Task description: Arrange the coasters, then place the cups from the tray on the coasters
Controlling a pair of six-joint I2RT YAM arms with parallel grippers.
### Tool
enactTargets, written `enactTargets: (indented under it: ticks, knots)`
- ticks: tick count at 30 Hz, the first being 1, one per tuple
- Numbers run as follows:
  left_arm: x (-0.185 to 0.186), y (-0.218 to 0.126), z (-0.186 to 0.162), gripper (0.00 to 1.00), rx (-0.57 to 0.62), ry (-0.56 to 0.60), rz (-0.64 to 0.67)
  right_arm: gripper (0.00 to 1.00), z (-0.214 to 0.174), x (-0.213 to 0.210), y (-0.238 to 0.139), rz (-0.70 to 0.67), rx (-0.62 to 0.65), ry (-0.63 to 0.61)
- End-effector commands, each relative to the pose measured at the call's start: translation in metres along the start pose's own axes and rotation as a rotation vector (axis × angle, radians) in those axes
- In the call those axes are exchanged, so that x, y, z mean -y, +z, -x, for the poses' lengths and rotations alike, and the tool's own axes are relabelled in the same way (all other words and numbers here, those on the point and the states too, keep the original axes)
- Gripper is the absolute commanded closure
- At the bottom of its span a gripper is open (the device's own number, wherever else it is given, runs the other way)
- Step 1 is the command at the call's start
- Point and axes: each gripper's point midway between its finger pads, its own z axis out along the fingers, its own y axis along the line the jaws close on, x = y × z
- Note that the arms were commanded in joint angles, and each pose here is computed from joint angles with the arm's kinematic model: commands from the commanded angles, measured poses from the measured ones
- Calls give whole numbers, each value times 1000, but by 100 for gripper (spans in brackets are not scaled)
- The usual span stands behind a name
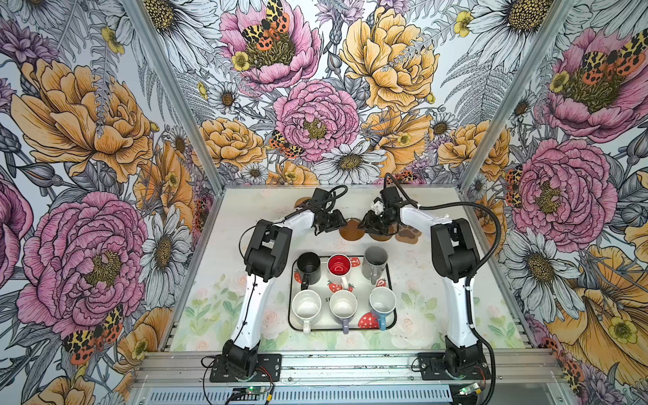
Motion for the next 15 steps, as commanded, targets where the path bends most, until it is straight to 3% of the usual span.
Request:
enactTargets:
  ticks: [1,15]
  knots:
    - [29,3,0,56,-21,20,-98,56,16,-27,-5,75,38,-48]
    - [26,3,4,56,-10,14,-92,55,20,-6,-6,50,43,-10]
